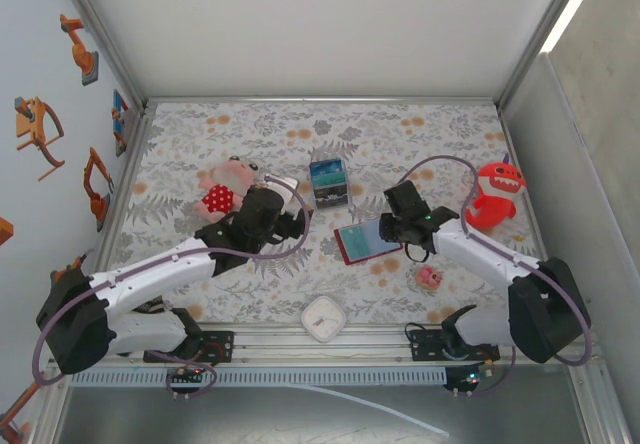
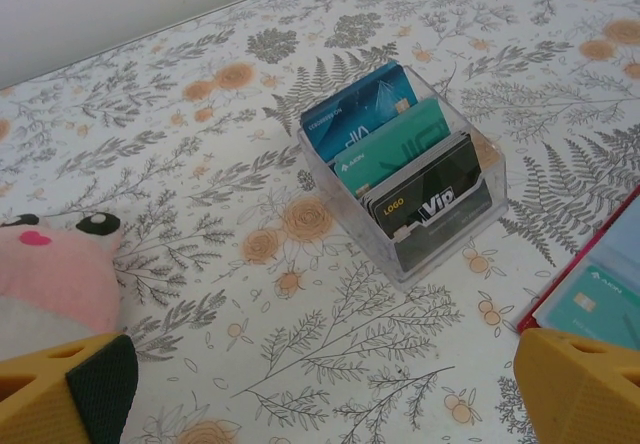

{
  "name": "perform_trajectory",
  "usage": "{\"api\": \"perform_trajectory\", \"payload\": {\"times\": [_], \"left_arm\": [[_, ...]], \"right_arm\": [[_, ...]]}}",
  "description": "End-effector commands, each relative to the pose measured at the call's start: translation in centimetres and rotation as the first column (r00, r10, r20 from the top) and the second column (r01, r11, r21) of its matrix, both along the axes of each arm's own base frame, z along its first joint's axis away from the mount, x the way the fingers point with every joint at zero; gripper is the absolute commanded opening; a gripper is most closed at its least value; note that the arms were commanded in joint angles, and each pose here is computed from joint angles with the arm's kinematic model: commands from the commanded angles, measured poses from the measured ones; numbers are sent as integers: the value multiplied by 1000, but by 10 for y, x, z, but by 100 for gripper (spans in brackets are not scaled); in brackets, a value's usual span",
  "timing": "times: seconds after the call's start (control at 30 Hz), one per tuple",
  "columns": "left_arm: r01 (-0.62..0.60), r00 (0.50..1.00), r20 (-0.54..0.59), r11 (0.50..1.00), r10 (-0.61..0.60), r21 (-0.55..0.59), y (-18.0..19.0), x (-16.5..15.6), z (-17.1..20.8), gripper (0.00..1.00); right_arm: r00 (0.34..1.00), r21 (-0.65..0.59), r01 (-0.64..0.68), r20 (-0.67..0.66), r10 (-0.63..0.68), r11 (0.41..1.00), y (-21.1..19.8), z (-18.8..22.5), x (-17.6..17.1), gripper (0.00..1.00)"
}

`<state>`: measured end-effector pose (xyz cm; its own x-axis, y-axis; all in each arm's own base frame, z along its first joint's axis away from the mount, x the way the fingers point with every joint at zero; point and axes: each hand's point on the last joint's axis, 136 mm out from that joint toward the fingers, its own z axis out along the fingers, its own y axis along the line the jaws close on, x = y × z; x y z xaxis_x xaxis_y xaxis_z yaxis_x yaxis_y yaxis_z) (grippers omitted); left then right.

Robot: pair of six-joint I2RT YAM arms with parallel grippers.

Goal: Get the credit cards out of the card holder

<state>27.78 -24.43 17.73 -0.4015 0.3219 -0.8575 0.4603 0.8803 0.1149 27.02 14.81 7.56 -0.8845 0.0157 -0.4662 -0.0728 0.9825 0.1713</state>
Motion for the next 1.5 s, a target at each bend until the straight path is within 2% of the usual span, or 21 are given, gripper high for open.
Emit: {"api": "perform_trajectory", "payload": {"times": [0.0,0.17,0.43,0.67,0.9,1.1,1.47], "left_arm": [[-61,998,-3,996,61,-63,4,2,-3,97],[-86,996,-14,995,85,-50,8,3,-7,97],[-86,996,-26,996,85,-31,5,5,-15,97],[-79,996,-38,996,77,-34,2,4,-18,97],[-71,997,-36,997,71,13,1,7,-22,97],[-85,994,-62,995,88,54,4,8,-40,97],[-7,989,-148,994,24,111,-13,1,-84,97]], "right_arm": [[998,122,-50,-34,55,991,22,-1,-9,30],[992,184,-97,-65,111,978,46,-11,-16,32],[978,150,-150,-124,169,977,67,-33,-16,32],[975,79,-119,-181,131,990,57,-50,-16,33],[966,191,-133,-193,170,973,84,-52,-20,31],[950,247,-176,-213,230,953,108,-52,-30,26],[957,230,-155,-205,203,961,98,-42,-36,26]]}}
